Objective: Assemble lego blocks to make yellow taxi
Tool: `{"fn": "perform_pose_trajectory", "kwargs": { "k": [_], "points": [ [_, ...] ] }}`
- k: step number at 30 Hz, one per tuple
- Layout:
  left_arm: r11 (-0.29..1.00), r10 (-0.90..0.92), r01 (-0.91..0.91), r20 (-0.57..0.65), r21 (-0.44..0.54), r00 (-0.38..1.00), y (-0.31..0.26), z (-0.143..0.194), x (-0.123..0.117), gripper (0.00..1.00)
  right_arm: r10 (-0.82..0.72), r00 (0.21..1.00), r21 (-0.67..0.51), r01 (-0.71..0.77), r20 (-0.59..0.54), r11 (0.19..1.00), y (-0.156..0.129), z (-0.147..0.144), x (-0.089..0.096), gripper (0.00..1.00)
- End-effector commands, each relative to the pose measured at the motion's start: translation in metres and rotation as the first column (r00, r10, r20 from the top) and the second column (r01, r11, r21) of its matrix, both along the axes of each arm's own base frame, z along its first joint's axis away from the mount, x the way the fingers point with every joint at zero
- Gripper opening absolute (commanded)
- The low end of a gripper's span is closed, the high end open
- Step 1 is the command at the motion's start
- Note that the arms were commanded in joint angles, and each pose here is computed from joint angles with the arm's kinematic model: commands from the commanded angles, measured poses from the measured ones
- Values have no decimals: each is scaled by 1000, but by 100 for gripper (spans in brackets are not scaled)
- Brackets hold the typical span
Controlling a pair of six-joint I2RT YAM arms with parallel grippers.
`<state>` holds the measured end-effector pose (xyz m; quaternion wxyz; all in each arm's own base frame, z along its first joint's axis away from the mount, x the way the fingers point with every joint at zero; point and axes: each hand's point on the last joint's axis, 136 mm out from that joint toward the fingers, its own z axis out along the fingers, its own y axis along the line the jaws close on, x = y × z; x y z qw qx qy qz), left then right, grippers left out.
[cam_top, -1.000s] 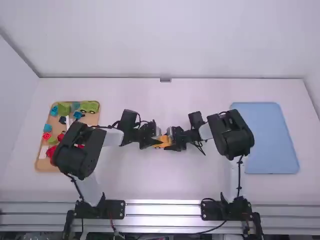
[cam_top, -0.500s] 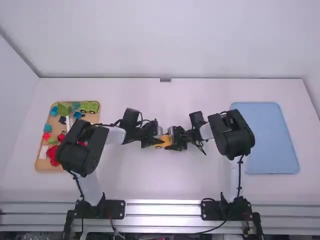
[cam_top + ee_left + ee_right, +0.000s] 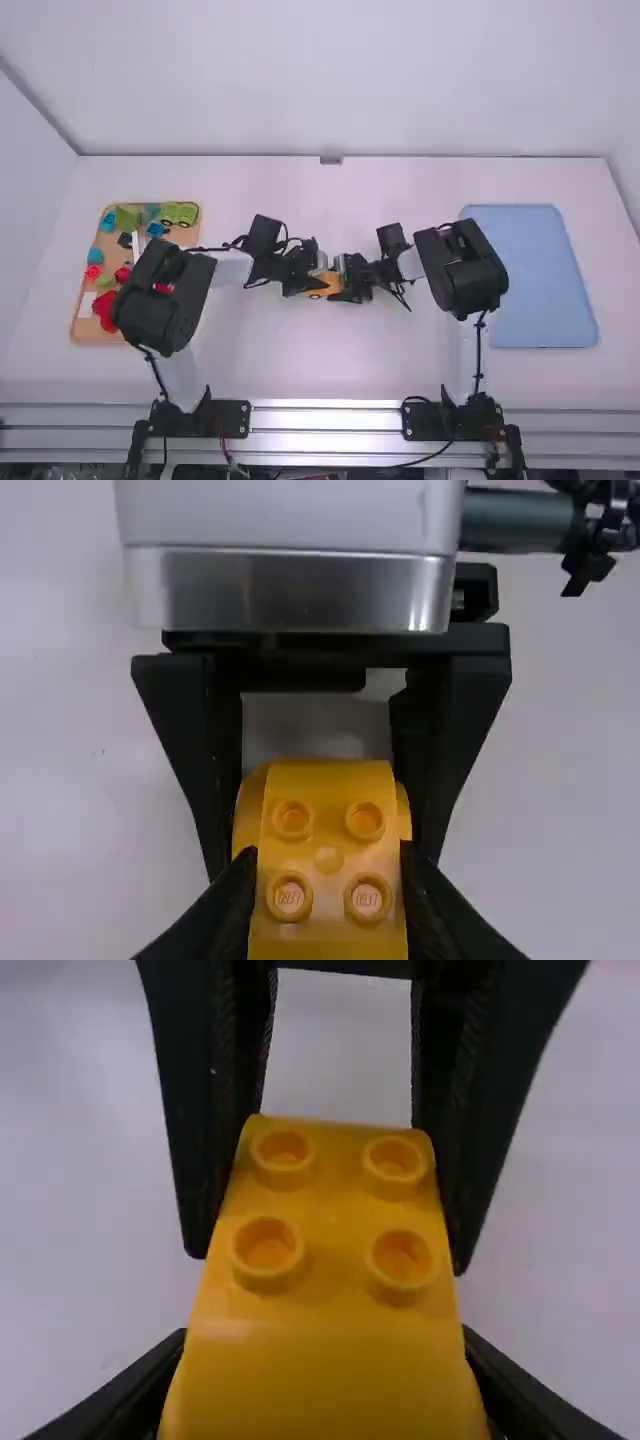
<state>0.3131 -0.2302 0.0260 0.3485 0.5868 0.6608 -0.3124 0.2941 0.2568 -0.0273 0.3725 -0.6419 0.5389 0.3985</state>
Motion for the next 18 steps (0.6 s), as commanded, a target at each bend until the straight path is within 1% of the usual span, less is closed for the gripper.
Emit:
{"fn": "perform_pose_trajectory", "kwargs": {
  "k": [1, 5, 8, 13, 18],
  "points": [
    [994, 53, -51, -25, 94, 998, 15, -17, -6, 2, 3, 1000, -6, -3, -22, 1000, -1, -6, -6, 62],
    [995, 53, -55, 22, 89, 998, 15, -3, -2, 2, 2, 1000, -5, -2, -20, 1000, -1, -6, -5, 62],
    [992, 62, -65, 27, 106, 998, 16, -5, -1, 2, 3, 1000, -5, -3, -20, 1000, -1, -6, -5, 62],
    [992, 59, -60, 13, 107, 998, 18, -12, -9, 2, 3, 1000, -3, -3, -20, 1000, -1, -6, -5, 62],
    [983, 107, -106, 6, 152, 994, 27, -31, -18, 2, 2, 1000, -5, -2, -20, 1000, -1, -6, -5, 61]
  ]
}}
